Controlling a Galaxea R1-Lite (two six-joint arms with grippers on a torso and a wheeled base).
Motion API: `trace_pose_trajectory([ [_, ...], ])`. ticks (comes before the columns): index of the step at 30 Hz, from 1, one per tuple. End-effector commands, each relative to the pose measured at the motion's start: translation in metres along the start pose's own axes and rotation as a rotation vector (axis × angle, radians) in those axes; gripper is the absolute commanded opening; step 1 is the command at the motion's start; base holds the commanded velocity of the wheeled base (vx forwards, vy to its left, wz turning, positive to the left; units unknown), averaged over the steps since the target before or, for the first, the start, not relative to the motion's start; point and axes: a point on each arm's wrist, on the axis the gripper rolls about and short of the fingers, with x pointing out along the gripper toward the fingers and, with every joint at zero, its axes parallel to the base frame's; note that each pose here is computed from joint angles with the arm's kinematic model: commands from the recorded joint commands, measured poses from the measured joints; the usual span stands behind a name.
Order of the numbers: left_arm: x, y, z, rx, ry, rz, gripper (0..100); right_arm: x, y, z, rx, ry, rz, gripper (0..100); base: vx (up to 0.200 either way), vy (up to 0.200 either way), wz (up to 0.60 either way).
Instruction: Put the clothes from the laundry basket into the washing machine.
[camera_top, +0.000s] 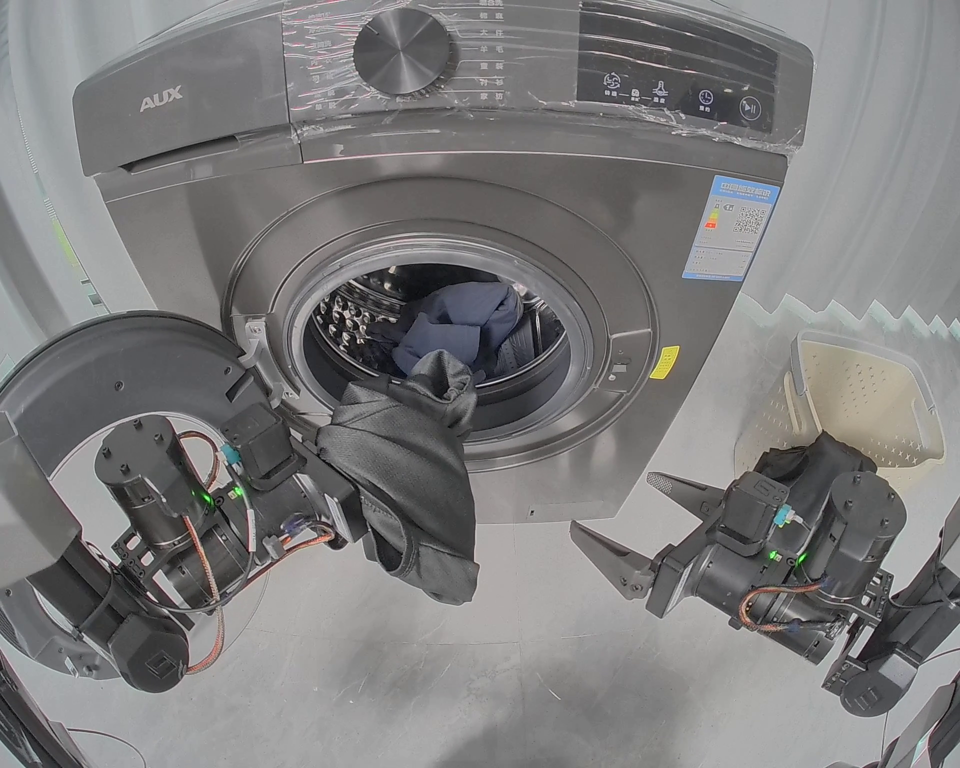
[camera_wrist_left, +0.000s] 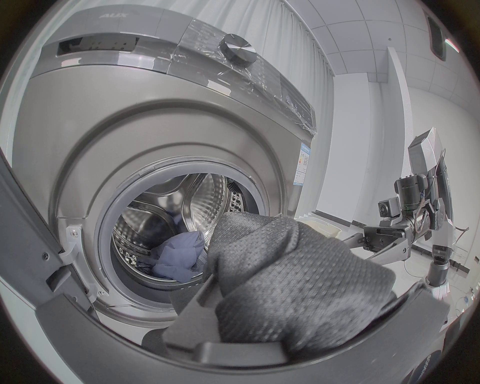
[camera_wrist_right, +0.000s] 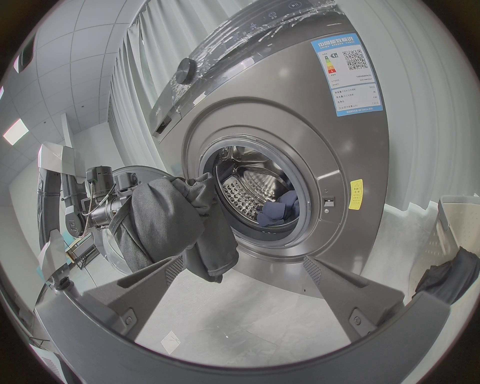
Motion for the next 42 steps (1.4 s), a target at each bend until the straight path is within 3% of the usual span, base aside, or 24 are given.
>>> trace_pose_trajectory([
  [1, 0.003, 0.000, -0.005, -0.005, 0.015, -0.005, 0, 0.000, 0.001, -0.001, -0.001, 0.006, 0.004, 100, 0.000, 0.000, 0.00],
  [20, 0.005, -0.002, -0.010, 0.000, 0.029, -0.010, 0, -0.001, 0.002, -0.004, -0.001, 0.019, 0.012, 100, 0.189, 0.000, 0.00],
  [26, 0.005, -0.014, -0.016, -0.010, 0.053, -0.048, 0, -0.002, 0.008, -0.005, 0.000, 0.024, 0.031, 100, 0.000, 0.000, 0.00],
  [32, -0.004, -0.039, -0.027, -0.026, 0.122, -0.110, 0, -0.007, 0.010, -0.002, -0.005, 0.014, 0.043, 100, 0.000, 0.000, 0.00],
  [34, 0.000, -0.045, -0.034, -0.038, 0.143, -0.092, 0, -0.008, 0.012, 0.000, -0.004, 0.006, 0.050, 100, 0.000, 0.000, 0.00],
  [42, 0.036, -0.033, -0.045, -0.054, 0.107, -0.052, 0, -0.009, 0.016, -0.001, -0.002, 0.012, 0.065, 100, 0.000, 0.000, 0.00],
])
